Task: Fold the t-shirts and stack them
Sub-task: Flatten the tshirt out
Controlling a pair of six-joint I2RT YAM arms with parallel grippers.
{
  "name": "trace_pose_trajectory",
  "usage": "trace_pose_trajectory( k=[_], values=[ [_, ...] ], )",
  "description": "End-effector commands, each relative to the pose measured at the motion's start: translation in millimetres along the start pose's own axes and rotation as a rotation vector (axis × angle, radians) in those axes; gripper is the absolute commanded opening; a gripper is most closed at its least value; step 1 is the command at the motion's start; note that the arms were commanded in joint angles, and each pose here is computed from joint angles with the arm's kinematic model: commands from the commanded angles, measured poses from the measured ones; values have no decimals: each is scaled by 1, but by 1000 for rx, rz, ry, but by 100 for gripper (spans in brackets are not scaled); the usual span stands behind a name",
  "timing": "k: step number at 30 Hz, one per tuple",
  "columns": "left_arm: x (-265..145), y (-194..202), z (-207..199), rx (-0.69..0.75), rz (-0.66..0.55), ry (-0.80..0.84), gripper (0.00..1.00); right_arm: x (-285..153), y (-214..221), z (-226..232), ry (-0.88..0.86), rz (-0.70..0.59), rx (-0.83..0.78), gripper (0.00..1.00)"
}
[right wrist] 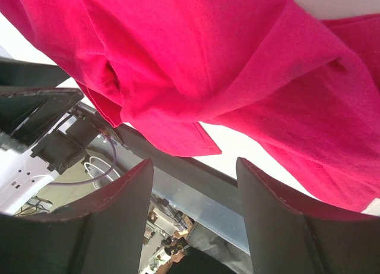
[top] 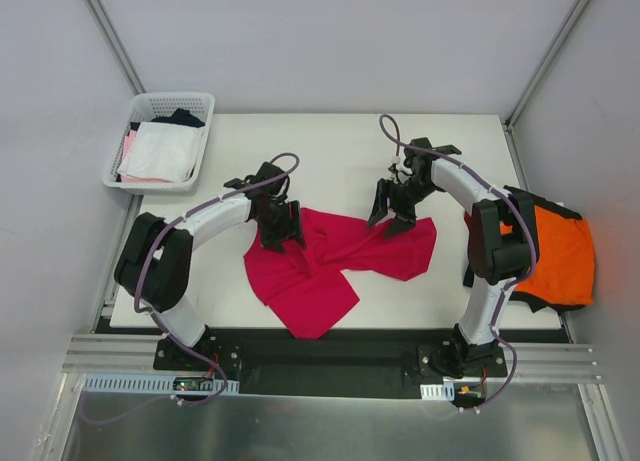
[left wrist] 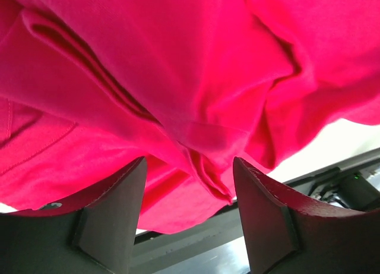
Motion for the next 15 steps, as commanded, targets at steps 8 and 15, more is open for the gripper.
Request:
trace_pose_trajectory(
  k=[8, 15],
  values=[
    [15, -6, 1, 59, 3, -36, 38, -12, 0, 6, 6, -15, -18, 61],
    [2, -7, -5, 79, -27, -6, 6, -10, -1, 5, 11, -13, -9, 61]
  ],
)
Point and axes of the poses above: each gripper's point midway between its finger pads, its own x axis out along the fingers, its own z axis along the line the jaws close on, y = z × x, the point moved 8 cm from there along -x, back along the fingers, and after that the axes turned 7 degrees about -x, right-handed, at the moved point
